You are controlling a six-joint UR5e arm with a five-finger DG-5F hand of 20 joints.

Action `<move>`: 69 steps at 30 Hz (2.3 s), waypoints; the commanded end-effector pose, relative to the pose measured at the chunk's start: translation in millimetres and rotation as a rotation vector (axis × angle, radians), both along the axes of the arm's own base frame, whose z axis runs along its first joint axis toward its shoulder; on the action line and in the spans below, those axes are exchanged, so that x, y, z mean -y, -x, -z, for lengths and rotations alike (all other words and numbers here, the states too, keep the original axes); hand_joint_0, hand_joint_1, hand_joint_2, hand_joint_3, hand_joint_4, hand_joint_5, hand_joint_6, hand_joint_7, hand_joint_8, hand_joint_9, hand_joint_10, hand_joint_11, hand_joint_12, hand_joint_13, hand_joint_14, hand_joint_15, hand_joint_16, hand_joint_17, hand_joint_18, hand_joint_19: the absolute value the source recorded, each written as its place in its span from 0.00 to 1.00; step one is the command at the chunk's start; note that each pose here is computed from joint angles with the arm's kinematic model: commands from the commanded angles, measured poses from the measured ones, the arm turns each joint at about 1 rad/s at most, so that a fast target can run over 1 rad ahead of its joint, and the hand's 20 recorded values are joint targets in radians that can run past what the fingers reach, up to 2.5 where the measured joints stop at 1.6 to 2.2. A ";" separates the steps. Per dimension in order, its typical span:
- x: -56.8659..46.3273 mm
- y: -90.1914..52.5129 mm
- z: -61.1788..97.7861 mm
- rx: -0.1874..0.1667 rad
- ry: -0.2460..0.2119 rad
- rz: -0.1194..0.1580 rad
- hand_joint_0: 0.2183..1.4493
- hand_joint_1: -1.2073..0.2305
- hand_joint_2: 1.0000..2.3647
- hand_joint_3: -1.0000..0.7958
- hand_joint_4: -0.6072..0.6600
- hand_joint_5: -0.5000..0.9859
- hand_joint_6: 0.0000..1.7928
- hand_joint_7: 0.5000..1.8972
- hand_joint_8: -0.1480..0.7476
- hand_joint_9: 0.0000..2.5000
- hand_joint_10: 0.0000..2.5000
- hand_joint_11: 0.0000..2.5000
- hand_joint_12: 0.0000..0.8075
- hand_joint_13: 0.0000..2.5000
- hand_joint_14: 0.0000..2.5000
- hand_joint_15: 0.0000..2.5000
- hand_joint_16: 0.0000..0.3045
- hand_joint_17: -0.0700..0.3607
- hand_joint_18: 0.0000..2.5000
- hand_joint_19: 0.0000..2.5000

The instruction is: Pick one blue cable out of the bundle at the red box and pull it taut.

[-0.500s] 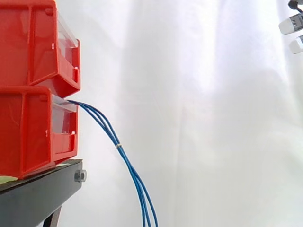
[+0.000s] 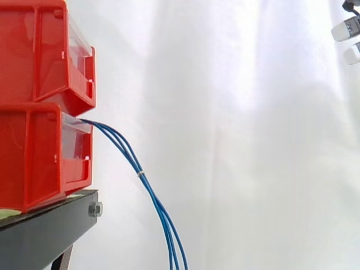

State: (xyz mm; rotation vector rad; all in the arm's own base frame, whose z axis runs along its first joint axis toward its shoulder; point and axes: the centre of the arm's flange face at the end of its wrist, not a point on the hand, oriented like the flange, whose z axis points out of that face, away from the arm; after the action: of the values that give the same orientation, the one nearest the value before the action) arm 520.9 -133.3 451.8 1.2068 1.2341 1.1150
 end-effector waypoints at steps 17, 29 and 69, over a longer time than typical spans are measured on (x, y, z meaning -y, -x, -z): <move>-0.4 0.2 0.7 -0.003 0.000 -0.001 0.15 0.43 0.00 0.28 0.64 0.16 0.28 0.09 0.49 0.09 0.00 0.00 0.46 0.06 0.00 0.04 0.23 0.52 0.01 0.03; 0.4 0.2 0.0 -0.001 0.000 0.001 0.15 0.43 0.00 0.28 0.64 0.16 0.28 0.09 0.52 0.18 0.00 0.02 0.45 0.12 0.00 0.05 0.22 0.51 0.06 0.04; -21.7 -13.5 88.1 0.016 0.037 0.044 0.17 0.39 0.00 0.28 0.67 0.18 0.28 0.11 0.51 0.14 0.00 0.03 0.45 0.10 0.00 0.06 0.21 0.49 0.06 0.05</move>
State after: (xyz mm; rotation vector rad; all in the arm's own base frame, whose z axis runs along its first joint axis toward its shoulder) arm 529.4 -115.0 379.3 1.2323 1.2882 1.0290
